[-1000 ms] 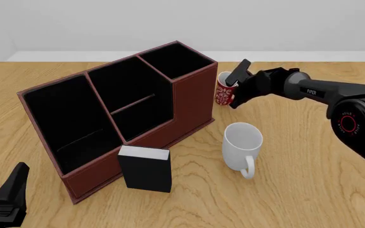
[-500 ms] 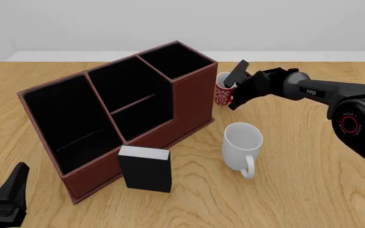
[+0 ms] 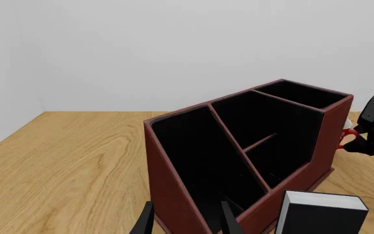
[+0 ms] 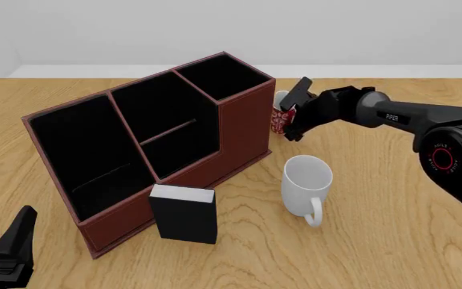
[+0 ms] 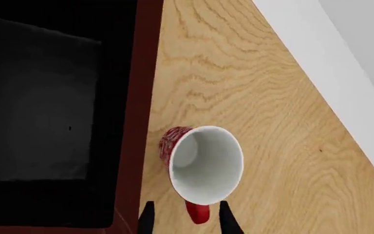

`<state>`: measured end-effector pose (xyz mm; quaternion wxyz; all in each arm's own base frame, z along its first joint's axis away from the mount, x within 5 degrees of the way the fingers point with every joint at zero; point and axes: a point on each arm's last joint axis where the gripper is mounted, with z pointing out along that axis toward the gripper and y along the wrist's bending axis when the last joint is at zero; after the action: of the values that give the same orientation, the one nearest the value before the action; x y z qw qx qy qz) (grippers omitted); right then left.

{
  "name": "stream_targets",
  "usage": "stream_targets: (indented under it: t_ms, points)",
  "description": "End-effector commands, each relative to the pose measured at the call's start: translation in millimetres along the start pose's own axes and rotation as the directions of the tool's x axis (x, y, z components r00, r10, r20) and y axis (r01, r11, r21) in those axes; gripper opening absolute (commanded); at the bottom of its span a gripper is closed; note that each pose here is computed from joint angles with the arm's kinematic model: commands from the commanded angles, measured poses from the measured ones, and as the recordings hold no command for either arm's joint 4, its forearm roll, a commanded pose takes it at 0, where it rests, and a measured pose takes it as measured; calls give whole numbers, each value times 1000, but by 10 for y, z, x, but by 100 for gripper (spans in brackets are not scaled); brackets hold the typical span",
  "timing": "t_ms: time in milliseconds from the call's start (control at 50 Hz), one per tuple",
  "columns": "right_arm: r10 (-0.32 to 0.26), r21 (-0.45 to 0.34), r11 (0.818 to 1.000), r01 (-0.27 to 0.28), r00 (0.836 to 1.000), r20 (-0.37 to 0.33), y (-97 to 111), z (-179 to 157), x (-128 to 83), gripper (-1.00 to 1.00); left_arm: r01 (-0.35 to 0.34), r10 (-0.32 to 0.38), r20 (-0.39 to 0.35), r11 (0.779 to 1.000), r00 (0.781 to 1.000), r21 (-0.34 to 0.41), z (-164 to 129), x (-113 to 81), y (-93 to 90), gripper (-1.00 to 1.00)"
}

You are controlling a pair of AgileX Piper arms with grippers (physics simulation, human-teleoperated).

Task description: Pick up the red mug and place it to the right of the caddy.

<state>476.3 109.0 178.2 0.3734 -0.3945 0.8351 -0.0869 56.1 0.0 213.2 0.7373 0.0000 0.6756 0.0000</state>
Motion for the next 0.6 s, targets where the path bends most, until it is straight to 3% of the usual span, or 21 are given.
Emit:
stream_targets:
  t_ms: [20,600]
  points:
    - [28,-14,999,-28,1000,5,23,4,-35,100,0,0,0,1000,1000,0,0,0,0,100]
    - [68,5,998,-68,998,5,-77,-159,10,100,0,0,0,1000,1000,0,0,0,0,100]
